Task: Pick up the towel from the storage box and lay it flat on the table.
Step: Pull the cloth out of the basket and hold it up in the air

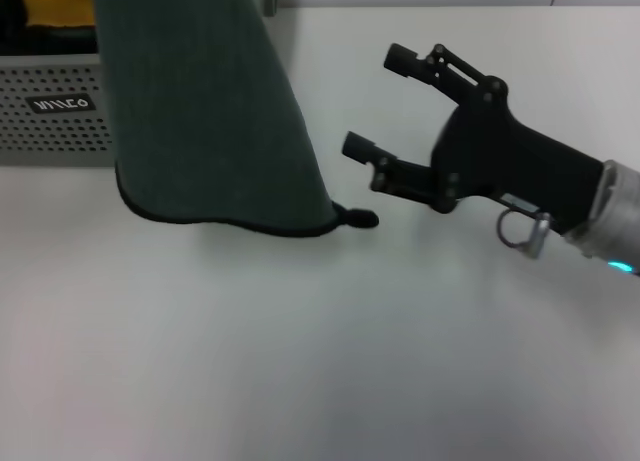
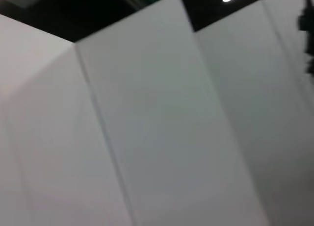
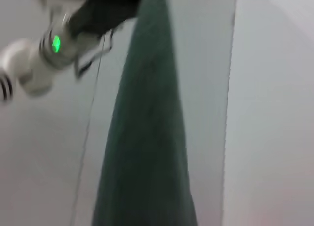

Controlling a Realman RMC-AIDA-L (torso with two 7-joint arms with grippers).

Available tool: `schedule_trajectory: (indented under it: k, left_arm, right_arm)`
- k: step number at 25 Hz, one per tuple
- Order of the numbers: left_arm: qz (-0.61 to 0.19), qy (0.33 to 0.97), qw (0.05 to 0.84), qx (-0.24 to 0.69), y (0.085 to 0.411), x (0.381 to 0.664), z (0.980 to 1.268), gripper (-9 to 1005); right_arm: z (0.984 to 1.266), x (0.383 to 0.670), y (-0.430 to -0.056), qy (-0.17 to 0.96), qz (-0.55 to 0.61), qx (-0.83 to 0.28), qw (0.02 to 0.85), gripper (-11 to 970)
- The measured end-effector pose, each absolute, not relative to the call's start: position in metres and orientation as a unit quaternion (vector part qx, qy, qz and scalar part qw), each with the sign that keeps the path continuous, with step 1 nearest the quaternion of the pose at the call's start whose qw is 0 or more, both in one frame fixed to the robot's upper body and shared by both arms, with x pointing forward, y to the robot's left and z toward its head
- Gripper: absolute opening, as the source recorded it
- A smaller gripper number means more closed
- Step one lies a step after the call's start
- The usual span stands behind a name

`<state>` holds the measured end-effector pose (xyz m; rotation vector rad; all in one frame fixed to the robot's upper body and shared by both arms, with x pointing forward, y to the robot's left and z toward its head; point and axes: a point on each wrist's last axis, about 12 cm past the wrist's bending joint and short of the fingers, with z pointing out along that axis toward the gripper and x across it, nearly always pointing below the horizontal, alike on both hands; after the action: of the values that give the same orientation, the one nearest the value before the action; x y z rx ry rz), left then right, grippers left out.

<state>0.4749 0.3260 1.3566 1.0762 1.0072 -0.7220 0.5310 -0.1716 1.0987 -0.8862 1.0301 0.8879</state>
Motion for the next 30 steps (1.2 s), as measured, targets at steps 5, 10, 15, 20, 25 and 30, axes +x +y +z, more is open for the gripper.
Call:
schedule_trajectory:
  k: [5, 10, 15, 20, 25, 30]
  left_arm:
    - [-0.343, 0.441, 0.648, 0.518, 0.325, 0.476, 1.354, 17]
    - [-0.373, 0.458, 0.546, 0.594, 0.308, 0.483, 1.344, 17]
    - [-0.371, 0.476, 0.534, 0.592, 0.301, 0.489, 1.336, 17]
    - [-0.342, 0.521, 0.543, 0.563, 0.296, 0.506, 1.33, 17]
    - [-0.352, 0.542, 0.497, 0.579, 0.279, 0.521, 1.319, 17]
    - [-0.391, 0.545, 0.432, 0.603, 0.261, 0.521, 1.299, 17]
  right_arm:
    - [1.109, 0.532, -0.201, 0.461, 0.483, -0.358, 0.652, 854]
    - [1.116, 0.532, -0.22, 0.457, 0.507, -0.35, 0.641, 853]
    - [1.115, 0.534, -0.223, 0.466, 0.5, -0.346, 0.643, 851]
    - [1.111, 0.534, -0.224, 0.476, 0.493, -0.341, 0.643, 850]
    - [1.11, 0.533, -0.228, 0.48, 0.489, -0.334, 0.647, 849]
    - [1.107, 0.531, -0.236, 0.49, 0.483, -0.323, 0.65, 847]
